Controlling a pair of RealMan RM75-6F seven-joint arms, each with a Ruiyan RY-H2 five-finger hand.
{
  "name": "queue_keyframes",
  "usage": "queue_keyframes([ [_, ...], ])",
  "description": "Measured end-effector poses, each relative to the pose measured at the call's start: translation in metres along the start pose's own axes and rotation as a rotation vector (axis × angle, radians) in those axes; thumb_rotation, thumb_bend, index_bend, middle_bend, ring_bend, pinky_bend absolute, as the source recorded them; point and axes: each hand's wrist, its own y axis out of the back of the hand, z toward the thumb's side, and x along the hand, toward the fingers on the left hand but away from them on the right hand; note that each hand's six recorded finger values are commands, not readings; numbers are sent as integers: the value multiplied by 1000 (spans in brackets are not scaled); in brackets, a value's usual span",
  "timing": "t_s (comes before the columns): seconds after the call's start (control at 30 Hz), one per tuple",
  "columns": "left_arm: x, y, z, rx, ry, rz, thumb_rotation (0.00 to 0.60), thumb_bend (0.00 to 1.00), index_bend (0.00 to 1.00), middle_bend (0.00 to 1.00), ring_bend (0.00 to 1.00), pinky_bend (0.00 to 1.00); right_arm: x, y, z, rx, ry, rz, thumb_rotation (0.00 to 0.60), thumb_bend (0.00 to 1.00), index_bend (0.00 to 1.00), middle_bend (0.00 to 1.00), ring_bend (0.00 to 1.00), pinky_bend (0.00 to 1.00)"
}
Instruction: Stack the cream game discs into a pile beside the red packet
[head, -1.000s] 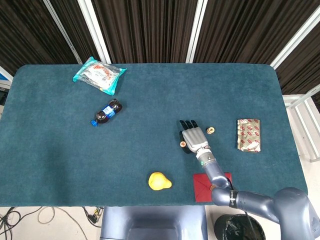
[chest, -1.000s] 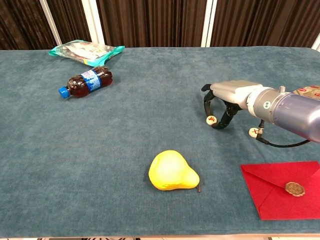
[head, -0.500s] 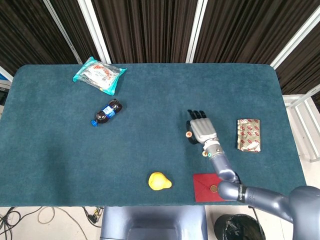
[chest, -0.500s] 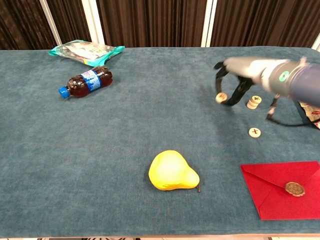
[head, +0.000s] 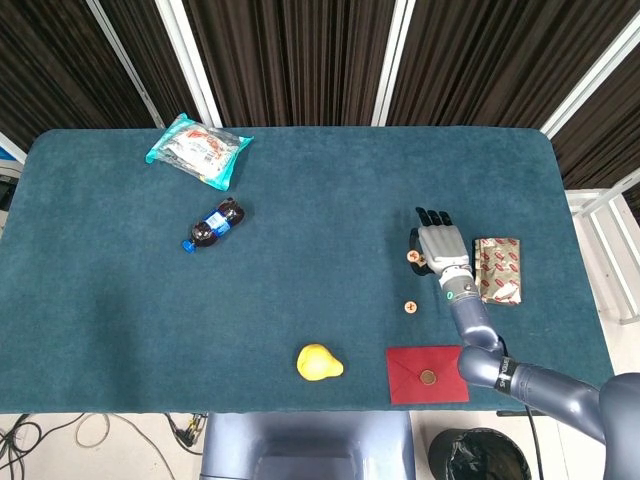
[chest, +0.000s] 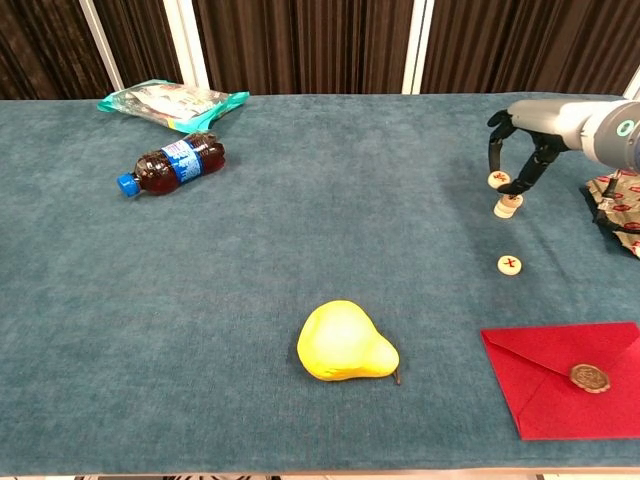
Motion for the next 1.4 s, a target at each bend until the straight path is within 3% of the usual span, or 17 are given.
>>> queue_keyframes([
  [0.6,0,0,0,-4,3,-1,600,631,51,0,0,0,-4,-14,-16,29,-39,42,600,411,537,0,0,0],
  [1.4,0,0,-1,2,4,-2,600,632,51,0,0,0,-8,-14,-22,27,-59,30,600,411,516,0,0,0],
])
